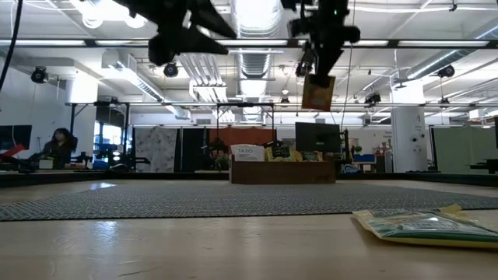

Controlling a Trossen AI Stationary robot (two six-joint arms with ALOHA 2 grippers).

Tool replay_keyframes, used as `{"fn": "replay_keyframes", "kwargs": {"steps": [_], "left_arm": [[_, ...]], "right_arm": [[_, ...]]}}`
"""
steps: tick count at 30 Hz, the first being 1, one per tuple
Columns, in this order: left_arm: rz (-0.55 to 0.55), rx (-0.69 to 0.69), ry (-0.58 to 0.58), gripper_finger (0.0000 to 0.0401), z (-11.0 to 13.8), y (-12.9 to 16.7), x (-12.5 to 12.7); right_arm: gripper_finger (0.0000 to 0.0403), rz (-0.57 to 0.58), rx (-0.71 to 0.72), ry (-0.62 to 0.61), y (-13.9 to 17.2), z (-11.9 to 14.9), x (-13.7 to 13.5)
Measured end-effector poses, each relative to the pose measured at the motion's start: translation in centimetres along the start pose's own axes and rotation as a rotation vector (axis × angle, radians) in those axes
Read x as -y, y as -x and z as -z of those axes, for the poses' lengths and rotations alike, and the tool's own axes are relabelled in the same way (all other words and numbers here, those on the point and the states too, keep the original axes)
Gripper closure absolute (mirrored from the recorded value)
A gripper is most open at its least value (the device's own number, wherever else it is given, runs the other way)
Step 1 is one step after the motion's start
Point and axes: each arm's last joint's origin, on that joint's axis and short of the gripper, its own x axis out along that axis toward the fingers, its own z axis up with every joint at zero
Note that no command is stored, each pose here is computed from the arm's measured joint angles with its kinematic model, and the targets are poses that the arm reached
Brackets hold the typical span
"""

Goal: Pick & Place Tea
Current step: Put the orange tea bag into the right section of the wooden organizer

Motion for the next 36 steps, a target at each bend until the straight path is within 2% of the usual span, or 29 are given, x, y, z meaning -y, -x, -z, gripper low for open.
{"fn": "replay_keyframes", "kwargs": {"steps": [5, 8, 11, 17, 23, 30, 36], "left_arm": [[-0.035, 0.076, 0.144, 0.0250, -1.6, -1.6, -4.0], [-0.003, 0.110, 0.191, 0.0250, -2.7, -2.5, -5.7], [-0.018, 0.136, 0.222, 0.0250, -3.4, -2.9, -6.7], [-0.051, 0.167, 0.208, 0.0250, -4.2, -3.2, -7.9], [-0.054, 0.157, 0.196, 0.0250, -4.4, -3.4, -8.5], [-0.029, 0.139, 0.150, 0.0250, -4.4, -3.4, -8.5], [-0.017, 0.124, 0.145, 0.0250, -4.7, -3.6, -9.2]], "right_arm": [[0.0394, -0.050, -0.033, -0.012, -2.7, 1.8, 4.9], [0.0394, -0.072, -0.023, -0.015, -4.3, 2.3, 6.9], [0.0394, -0.079, -0.022, -0.049, -5.8, 2.6, 8.4], [0.0394, -0.148, -0.069, 0.033, -9.2, 1.9, 8.6], [0.0394, -0.189, -0.126, 0.059, -12.7, 1.2, 8.5], [0.0394, -0.191, -0.119, 0.048, -13.8, 0.8, 8.6], [0.0394, -0.154, -0.050, 0.006, -12.3, 0.7, 9.0]]}}
